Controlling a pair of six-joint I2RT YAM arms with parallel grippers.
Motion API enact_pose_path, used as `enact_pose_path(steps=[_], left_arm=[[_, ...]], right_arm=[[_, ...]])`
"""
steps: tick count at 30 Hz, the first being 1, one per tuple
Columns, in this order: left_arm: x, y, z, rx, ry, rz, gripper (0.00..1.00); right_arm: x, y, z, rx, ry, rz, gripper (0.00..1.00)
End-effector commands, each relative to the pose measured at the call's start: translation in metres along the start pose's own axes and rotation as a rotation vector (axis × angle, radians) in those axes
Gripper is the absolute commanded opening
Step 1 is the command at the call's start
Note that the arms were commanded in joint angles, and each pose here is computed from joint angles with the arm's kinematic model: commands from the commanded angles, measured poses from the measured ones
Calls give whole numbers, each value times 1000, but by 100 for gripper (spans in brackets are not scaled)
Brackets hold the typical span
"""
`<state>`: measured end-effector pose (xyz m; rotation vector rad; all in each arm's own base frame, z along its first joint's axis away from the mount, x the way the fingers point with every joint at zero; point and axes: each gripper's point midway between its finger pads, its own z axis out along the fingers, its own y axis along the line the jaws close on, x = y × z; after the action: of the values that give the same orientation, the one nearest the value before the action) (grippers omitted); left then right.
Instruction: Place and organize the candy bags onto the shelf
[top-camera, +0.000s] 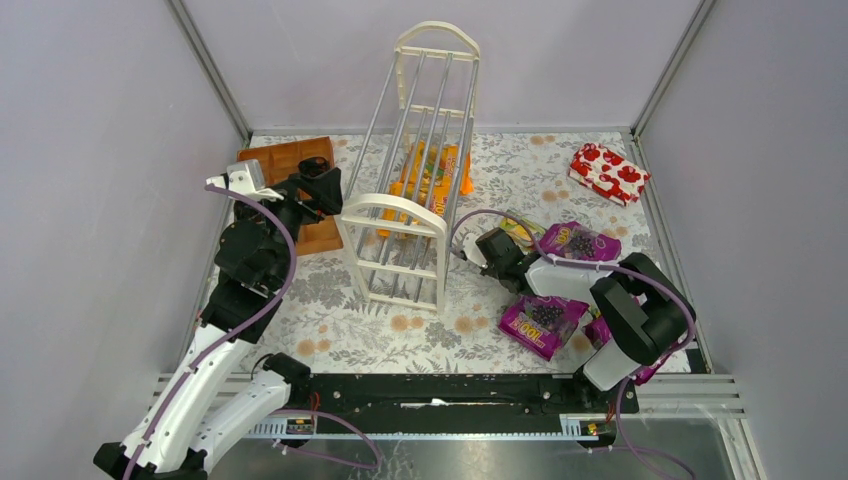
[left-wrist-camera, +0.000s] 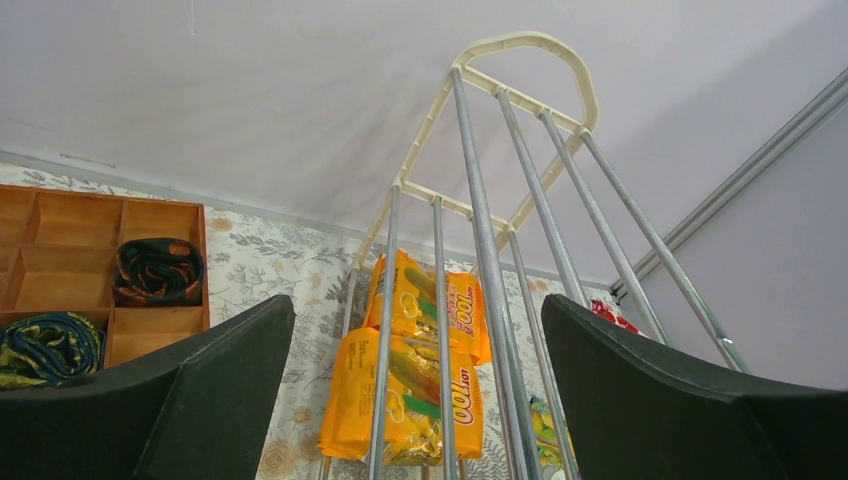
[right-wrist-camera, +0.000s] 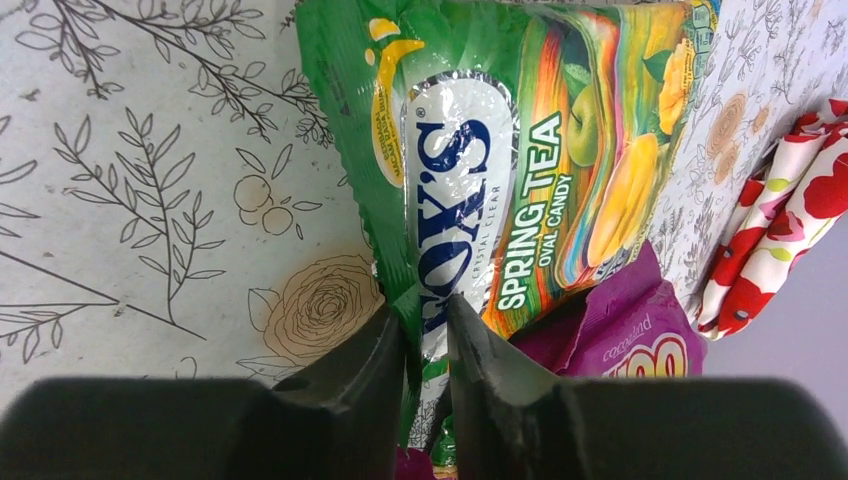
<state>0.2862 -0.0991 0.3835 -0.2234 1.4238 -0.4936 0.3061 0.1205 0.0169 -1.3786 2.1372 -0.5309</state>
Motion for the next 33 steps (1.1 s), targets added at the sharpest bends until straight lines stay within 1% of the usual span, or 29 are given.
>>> enact_pose_path(steps=[1, 3, 4, 5, 6, 9, 13, 15, 16, 17, 18, 20, 23, 25, 30, 33], left_arm=[[-10, -6, -1, 18, -21, 13, 99], [-10, -6, -1, 19, -21, 13, 99], [-11, -6, -1, 19, -22, 12, 99], [-10, -6, -1, 20, -21, 12, 99], [-10, -6, -1, 20, -21, 12, 99], [-8, -7, -1, 23, -17, 11, 99], [-6, -8, 0, 29, -11, 7, 99], [-6, -9, 0, 32, -9, 5, 99], [-4, -9, 0, 33, -5, 4, 99], [-4, -9, 1, 32, -4, 4, 99], [-4, -9, 1, 34, -3, 3, 99], [-3, -10, 1, 37, -1, 1, 99], [-1, -9, 2, 37, 4, 0, 99], [0, -10, 2, 39, 5, -1, 99], [0, -11, 2, 46, 6, -6, 99], [-1, -11, 1, 46, 3, -7, 99]], right_arm=[[-9, -9, -9, 33, -27, 66, 24], [-14, -12, -16, 29, -62, 123, 21], [-16, -14, -20, 25, -80, 156, 17], [-19, -17, -25, 24, -95, 188, 5], [-20, -20, -29, 28, -105, 228, 0], [-21, -29, -45, 54, -137, 344, 0], [-23, -54, -74, 124, -206, 547, 0], [-28, -69, -92, 150, -260, 682, 0], [-31, -80, -105, 163, -294, 778, 0], [-30, -88, -113, 164, -298, 875, 0], [-29, -94, -118, 152, -297, 1008, 0], [-19, -103, -123, 129, -253, 1216, 0], [-17, -102, -130, 44, -238, 1402, 0], [-9, -106, -133, 42, -215, 1510, 0], [13, -101, -134, -4, -73, 1640, 0], [25, -92, -130, -1, -6, 1610, 0]])
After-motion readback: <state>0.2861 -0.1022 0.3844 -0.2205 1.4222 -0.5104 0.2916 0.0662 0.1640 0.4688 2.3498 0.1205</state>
